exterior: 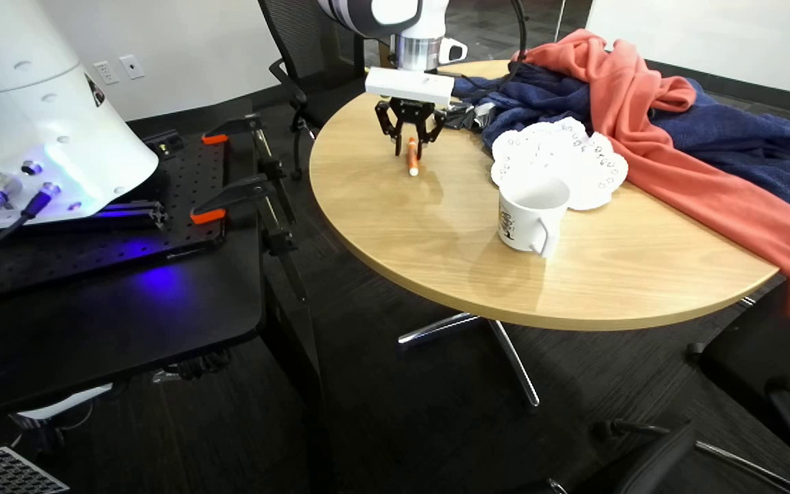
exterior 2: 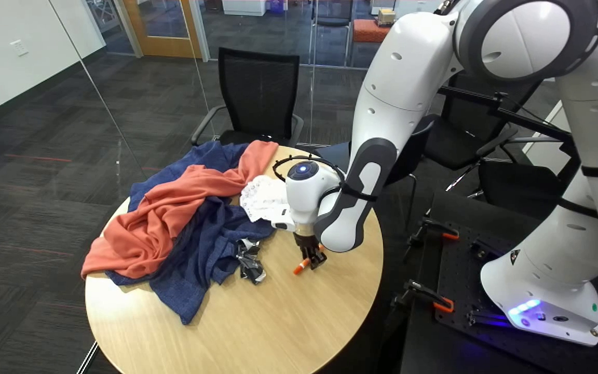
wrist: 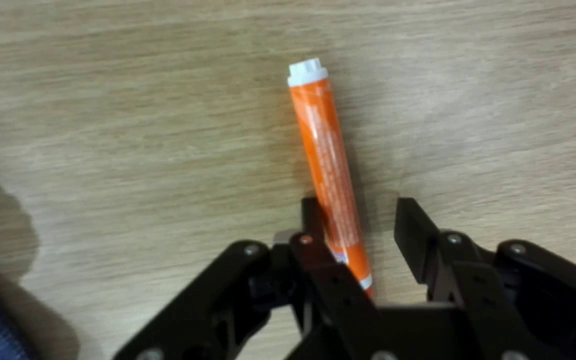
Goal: Place the blue peg on the table
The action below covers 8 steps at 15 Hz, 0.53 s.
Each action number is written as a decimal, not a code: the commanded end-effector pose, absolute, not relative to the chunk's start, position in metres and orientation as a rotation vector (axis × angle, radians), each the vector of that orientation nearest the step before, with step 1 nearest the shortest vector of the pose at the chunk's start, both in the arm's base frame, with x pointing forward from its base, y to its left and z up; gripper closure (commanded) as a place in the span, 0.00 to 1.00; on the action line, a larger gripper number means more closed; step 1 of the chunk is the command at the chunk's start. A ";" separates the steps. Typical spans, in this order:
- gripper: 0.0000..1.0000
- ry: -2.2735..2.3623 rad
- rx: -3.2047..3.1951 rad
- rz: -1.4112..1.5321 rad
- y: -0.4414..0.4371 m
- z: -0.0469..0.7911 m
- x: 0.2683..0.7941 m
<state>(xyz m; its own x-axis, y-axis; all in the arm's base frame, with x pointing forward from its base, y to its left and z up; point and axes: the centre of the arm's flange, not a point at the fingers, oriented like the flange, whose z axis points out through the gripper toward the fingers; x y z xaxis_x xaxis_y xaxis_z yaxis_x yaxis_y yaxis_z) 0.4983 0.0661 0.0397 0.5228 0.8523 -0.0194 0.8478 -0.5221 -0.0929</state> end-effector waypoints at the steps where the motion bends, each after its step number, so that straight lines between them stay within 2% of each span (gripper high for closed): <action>1: 0.87 -1.468 -2.699 0.076 0.067 0.041 0.504; 3: 0.99 -1.441 -2.719 0.053 0.067 0.049 0.505; 4: 0.99 -1.409 -2.741 0.036 0.068 0.056 0.505; 5: 0.95 -1.379 -2.750 0.013 0.068 0.063 0.505; 8: 0.95 -1.180 -2.839 -0.105 0.069 0.100 0.508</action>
<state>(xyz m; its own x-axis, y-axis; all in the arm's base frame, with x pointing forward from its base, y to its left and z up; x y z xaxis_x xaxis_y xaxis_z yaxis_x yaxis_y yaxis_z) 0.5109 0.0701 0.0558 0.6149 0.7884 0.0193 0.7876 -0.6126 -0.0667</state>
